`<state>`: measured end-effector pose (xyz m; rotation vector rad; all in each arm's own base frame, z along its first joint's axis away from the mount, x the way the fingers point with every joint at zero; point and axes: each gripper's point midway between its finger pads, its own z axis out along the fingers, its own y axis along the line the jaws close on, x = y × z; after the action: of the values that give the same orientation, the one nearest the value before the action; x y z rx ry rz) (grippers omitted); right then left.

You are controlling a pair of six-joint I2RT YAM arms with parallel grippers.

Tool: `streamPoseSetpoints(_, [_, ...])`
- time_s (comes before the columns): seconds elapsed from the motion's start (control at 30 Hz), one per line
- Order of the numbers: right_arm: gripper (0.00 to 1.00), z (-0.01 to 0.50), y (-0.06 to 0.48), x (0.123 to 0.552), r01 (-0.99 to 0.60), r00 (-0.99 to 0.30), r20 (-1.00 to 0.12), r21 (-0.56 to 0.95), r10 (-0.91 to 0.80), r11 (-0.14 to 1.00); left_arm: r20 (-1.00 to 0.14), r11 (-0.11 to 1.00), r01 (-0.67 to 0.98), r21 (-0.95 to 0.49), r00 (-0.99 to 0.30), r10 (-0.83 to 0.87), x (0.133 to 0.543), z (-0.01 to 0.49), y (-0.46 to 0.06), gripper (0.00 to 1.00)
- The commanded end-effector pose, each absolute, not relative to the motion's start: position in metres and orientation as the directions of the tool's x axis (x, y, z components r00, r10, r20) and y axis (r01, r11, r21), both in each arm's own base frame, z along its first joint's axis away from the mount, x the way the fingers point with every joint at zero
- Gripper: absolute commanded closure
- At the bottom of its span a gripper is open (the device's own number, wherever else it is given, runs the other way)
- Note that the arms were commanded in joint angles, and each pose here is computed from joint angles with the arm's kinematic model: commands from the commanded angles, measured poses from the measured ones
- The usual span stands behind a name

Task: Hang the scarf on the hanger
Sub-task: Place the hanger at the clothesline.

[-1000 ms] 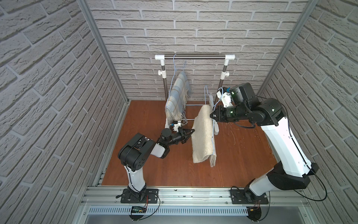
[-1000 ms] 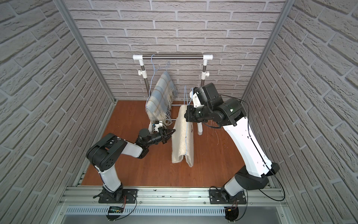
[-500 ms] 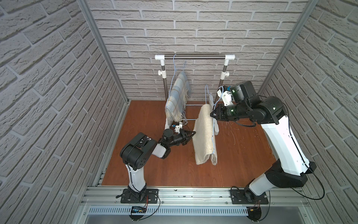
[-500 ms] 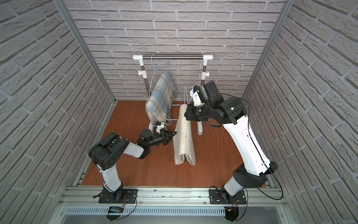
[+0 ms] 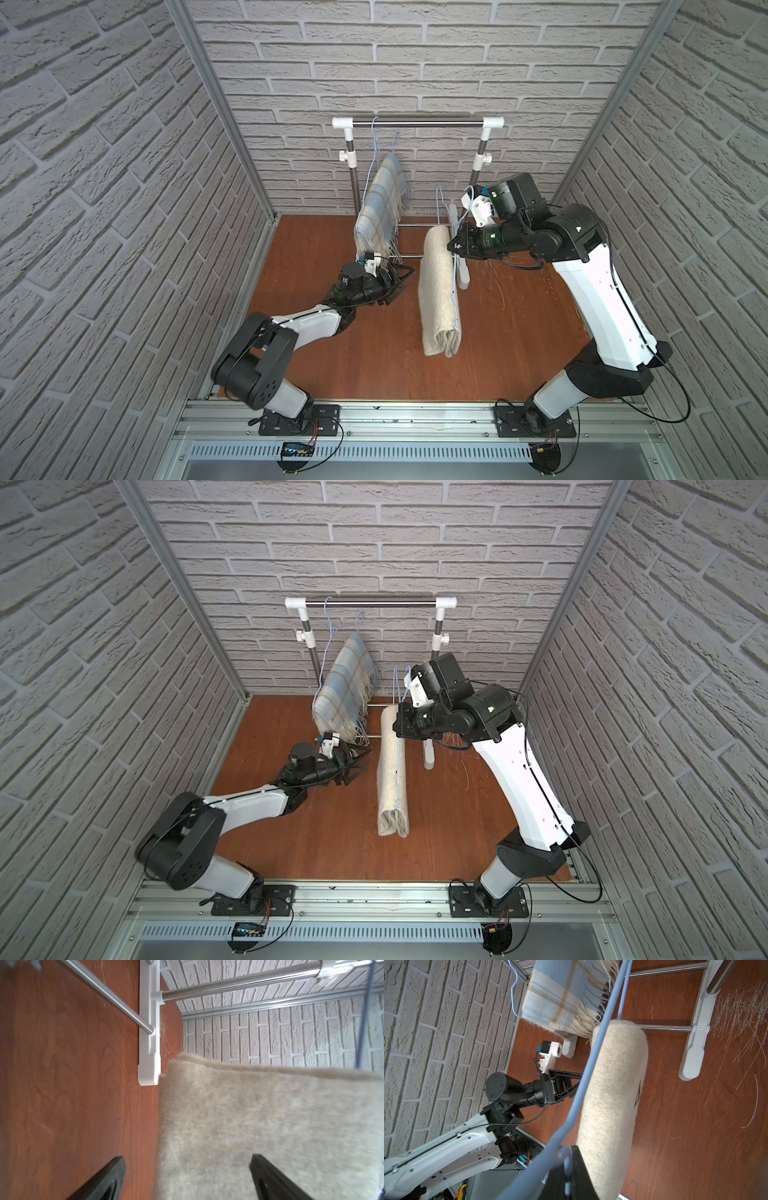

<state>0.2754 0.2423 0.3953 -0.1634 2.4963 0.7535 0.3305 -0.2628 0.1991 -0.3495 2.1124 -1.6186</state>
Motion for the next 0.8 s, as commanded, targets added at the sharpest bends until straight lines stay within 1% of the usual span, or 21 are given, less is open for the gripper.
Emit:
streamPoseSetpoints(0.0, [0.97,0.407,0.243,0.286,-0.267,-0.826,-0.561,0.481,0.059,0.835,-0.349,0.441,0.144,-0.886,-0.833,-0.429,0.318,0.229,-0.239,0.02])
streamPoseSetpoints(0.07, [0.97,0.4,0.243,0.29,-0.261,-0.826,-0.561,0.46,0.05,0.849,-0.392,0.471,0.175,-0.865,-0.822,-0.414,0.314,0.251,-0.23,0.02])
streamPoseSetpoints(0.13, [0.97,0.393,0.242,0.295,-0.256,-0.825,-0.564,0.437,0.041,0.862,-0.436,0.496,0.222,-0.839,-0.82,-0.371,0.309,0.274,-0.233,0.02])
streamPoseSetpoints(0.27, [0.97,0.383,0.244,0.303,-0.256,-0.817,-0.576,0.384,0.013,0.887,-0.495,0.504,0.322,-0.802,-0.83,-0.257,0.297,0.308,-0.259,0.02])
streamPoseSetpoints(0.4, [0.97,0.379,0.248,0.311,-0.265,-0.803,-0.596,0.353,-0.002,0.897,-0.536,0.506,0.399,-0.765,-0.829,-0.157,0.285,0.322,-0.288,0.02])
streamPoseSetpoints(0.57, [0.97,0.377,0.253,0.317,-0.275,-0.794,-0.608,0.341,-0.013,0.899,-0.582,0.502,0.459,-0.733,-0.805,-0.115,0.278,0.336,-0.306,0.02])
streamPoseSetpoints(0.67, [0.97,0.376,0.257,0.318,-0.283,-0.792,-0.61,0.35,-0.012,0.893,-0.601,0.513,0.483,-0.709,-0.795,-0.083,0.276,0.337,-0.314,0.05])
streamPoseSetpoints(0.77, [0.97,0.376,0.259,0.318,-0.289,-0.79,-0.613,0.355,-0.012,0.889,-0.626,0.489,0.517,-0.703,-0.776,-0.079,0.273,0.346,-0.324,0.14])
